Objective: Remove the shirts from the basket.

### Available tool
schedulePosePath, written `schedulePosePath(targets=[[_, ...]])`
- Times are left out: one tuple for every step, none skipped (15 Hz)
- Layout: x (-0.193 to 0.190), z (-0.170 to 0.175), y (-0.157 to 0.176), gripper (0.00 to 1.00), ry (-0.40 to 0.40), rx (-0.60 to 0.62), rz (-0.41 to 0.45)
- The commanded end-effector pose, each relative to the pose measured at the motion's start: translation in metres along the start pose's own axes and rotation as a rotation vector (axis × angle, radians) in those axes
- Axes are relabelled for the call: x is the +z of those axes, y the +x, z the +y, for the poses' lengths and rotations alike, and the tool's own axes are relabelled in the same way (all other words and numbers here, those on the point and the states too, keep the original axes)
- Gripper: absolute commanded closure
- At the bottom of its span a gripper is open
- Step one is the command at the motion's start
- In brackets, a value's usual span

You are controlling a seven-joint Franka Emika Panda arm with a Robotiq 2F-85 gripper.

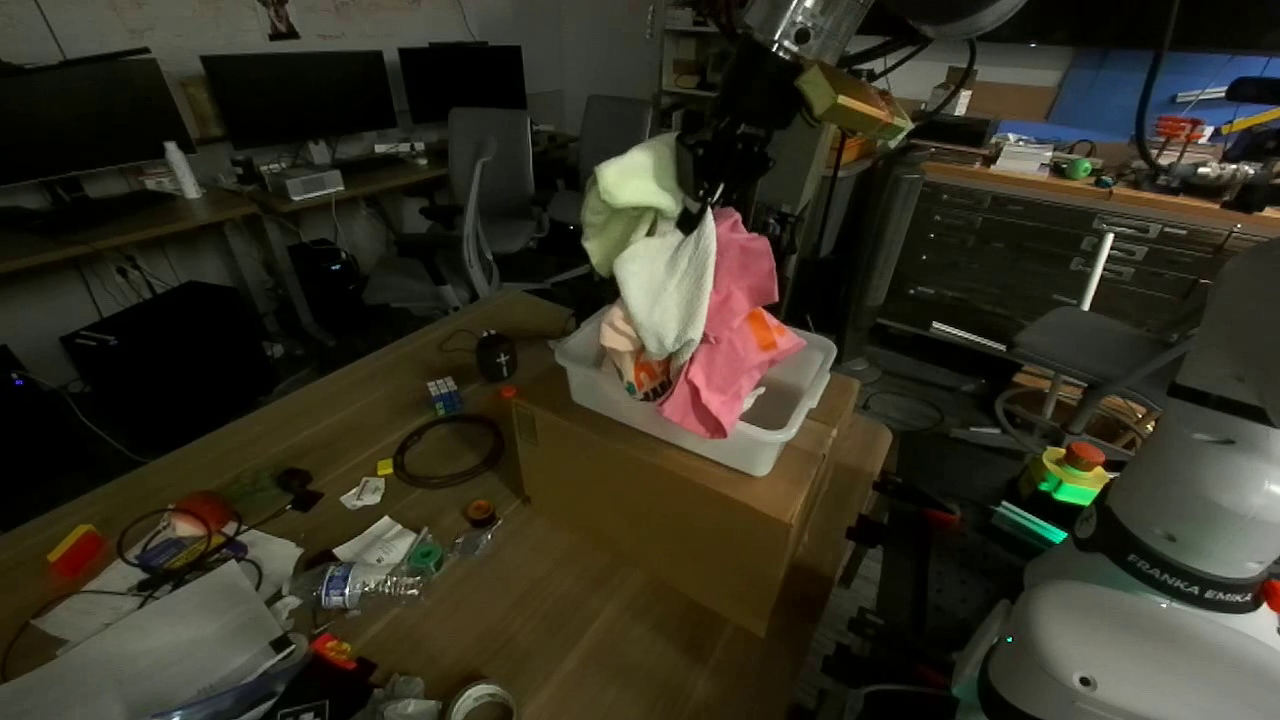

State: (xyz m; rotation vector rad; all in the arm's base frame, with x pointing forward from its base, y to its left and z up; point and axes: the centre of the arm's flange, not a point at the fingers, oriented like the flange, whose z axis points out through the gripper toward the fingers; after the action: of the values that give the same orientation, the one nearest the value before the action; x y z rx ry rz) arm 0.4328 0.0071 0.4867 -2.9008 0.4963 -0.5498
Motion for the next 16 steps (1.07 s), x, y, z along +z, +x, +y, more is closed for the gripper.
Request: schedulePosePath(targets=[[-0.016, -0.029, -0.005, 0.98, 0.075, -0.135, -0.14], [-0.014, -0.038, -0.008, 0.98, 0.09, -0.177, -0.186], [-0.014, -0.045, -0.01, 0.98, 0.108, -0.215, -0.228], [-0.014, -0.052, -0.011, 0.98, 0.125, -0.253, -0.27], [-0.013, -0.059, -0.011, 0.98, 0.147, -0.289, -0.307], [-0.012, -0.065, -0.011, 0.98, 0.171, -0.324, -0.344], [-0.011, -0.072, -0.012, 0.98, 0.194, -0.358, -0.379], [-0.01, -0.078, -0.011, 0.98, 0.219, -0.39, -0.413], [-0.009, -0.085, -0.011, 0.98, 0.246, -0.421, -0.445], [-0.01, -0.092, -0.011, 0.98, 0.275, -0.455, -0.473], [-0.011, -0.098, -0.011, 0.98, 0.303, -0.488, -0.502], [-0.013, -0.106, -0.012, 0.98, 0.337, -0.523, -0.522], [-0.016, -0.113, -0.013, 0.98, 0.371, -0.557, -0.537], [-0.02, -0.12, -0.015, 0.98, 0.406, -0.578, -0.52], [-0.023, -0.125, -0.016, 0.98, 0.438, -0.588, -0.495], [-0.025, -0.131, -0.016, 0.98, 0.458, -0.591, -0.452]])
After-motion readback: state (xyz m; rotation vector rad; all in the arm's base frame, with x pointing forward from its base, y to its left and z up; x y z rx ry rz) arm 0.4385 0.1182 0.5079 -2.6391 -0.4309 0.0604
